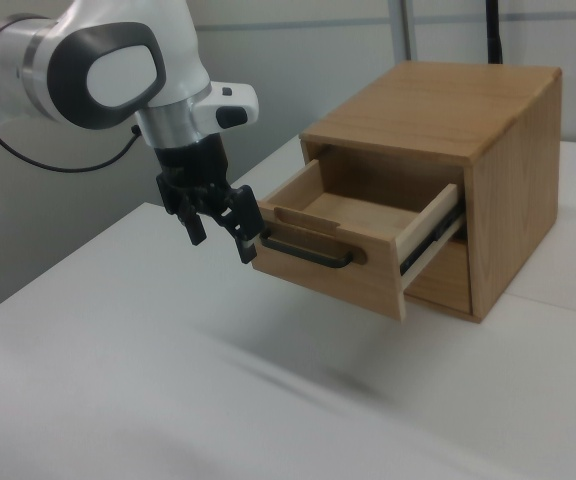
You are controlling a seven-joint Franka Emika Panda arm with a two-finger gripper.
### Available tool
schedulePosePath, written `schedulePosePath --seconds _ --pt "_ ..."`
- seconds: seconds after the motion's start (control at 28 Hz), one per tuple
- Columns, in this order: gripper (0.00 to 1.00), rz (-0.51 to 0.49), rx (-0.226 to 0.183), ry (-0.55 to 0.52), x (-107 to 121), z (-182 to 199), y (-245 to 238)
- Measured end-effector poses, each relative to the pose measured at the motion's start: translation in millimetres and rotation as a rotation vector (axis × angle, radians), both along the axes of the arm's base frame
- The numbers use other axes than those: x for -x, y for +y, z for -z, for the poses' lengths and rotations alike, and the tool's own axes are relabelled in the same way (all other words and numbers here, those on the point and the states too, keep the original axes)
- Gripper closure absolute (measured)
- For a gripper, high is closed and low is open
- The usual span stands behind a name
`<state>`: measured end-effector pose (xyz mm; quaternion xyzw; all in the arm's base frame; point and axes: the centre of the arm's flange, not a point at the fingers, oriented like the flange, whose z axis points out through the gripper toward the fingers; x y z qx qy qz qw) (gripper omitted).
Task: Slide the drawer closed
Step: 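Move the gripper down to the open drawer's front panel near the black handle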
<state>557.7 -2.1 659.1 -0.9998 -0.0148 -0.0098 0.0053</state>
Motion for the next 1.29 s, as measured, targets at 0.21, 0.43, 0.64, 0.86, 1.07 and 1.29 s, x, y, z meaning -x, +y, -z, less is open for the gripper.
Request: schedulePosePath --seconds 0.21,0.43,0.64,0.86,1.07,1.29 --pt "0.0 -0.006 -0.003 0.009 -3.1 5.2 2.9" --pt "0.03 -0.012 -0.006 0.016 -8.9 13.3 5.5" --pt "0.27 -0.013 -0.01 0.031 -14.7 23.1 4.7" --pt "0.53 -0.012 -0.009 0.019 -20.6 27.5 3.7" --pt "0.74 -0.012 -0.008 0.016 -29.9 38.6 1.9" --pt "0.96 -0.017 0.021 0.029 -47.2 64.8 -1.4"
